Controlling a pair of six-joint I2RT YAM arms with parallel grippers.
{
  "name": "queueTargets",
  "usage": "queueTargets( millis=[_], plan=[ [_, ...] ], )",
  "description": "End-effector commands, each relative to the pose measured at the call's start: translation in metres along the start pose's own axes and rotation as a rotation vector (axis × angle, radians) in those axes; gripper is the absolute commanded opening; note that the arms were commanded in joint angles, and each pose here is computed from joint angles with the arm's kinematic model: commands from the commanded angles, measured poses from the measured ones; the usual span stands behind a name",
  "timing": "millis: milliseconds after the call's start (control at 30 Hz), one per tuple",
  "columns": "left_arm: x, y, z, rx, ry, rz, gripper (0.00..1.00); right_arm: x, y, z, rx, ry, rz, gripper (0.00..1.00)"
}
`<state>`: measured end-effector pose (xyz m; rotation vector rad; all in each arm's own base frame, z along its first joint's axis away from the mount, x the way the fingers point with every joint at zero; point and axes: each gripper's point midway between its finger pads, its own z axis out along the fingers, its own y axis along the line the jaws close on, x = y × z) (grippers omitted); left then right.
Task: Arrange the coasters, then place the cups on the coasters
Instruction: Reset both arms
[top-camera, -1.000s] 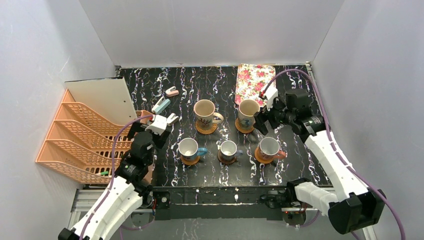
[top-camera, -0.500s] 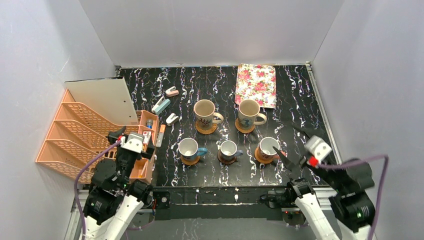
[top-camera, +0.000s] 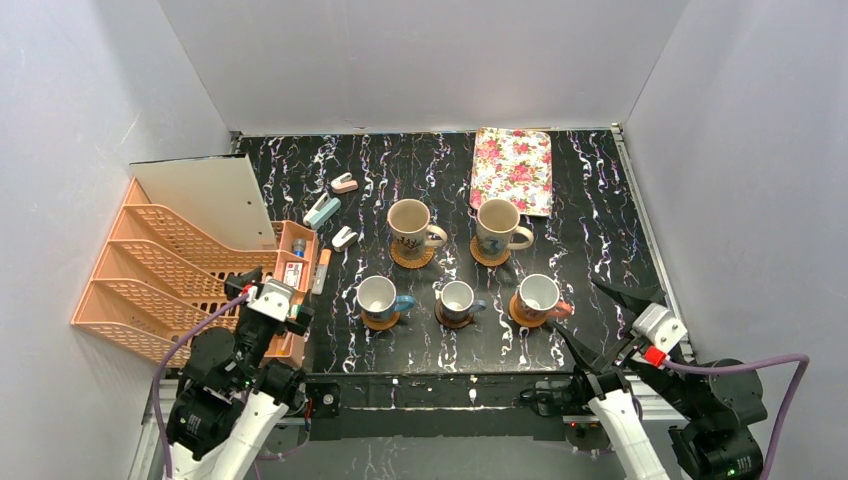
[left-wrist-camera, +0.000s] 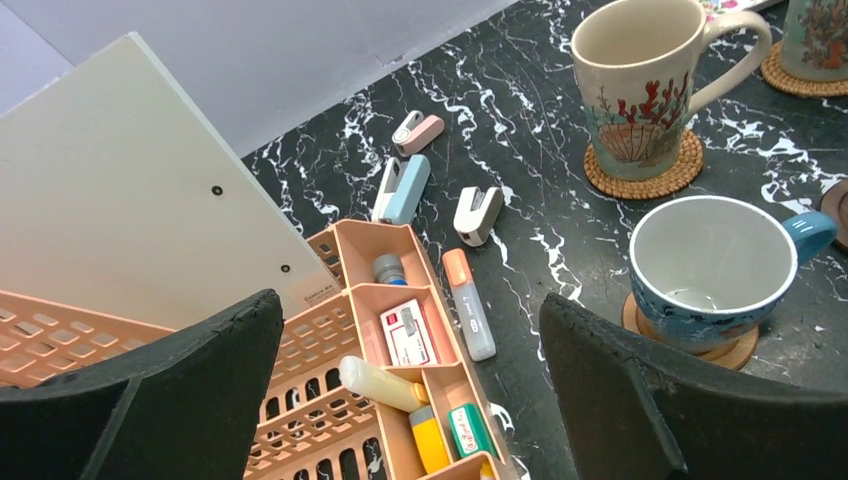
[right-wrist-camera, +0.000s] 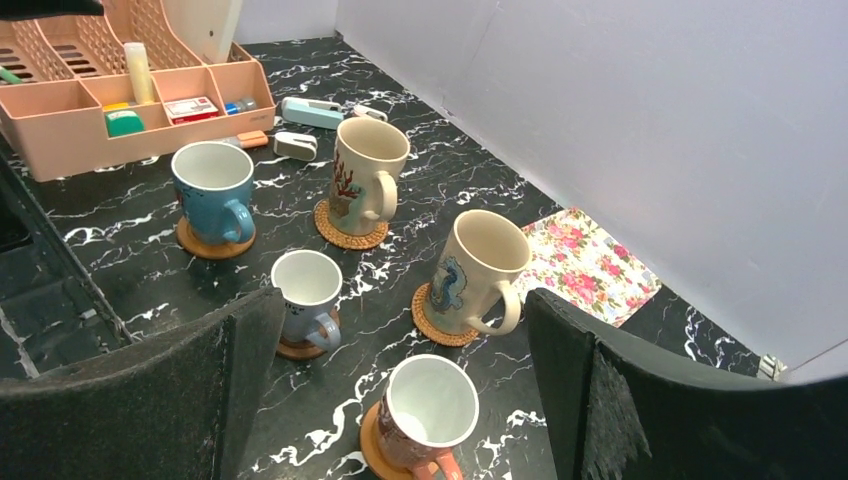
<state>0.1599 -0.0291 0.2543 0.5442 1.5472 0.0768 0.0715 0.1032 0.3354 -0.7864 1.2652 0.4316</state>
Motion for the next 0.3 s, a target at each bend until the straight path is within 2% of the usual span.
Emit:
queueTargets(
  millis=[0, 267],
  plan=[
    [0.0086, -0.0009, 0.0013, -0.005, 0.028, 0.004, 0.98, -0.0047, -0.0026, -0.0026, 0.027, -0.01, 0.035, 0.98],
    [0.0089, -0.0053, 0.0011, 0.024, 0.027, 0.02, 0.98, 0.0014, 0.001, 0.0029, -0.008, 0.0, 0.029, 0.98]
  ],
)
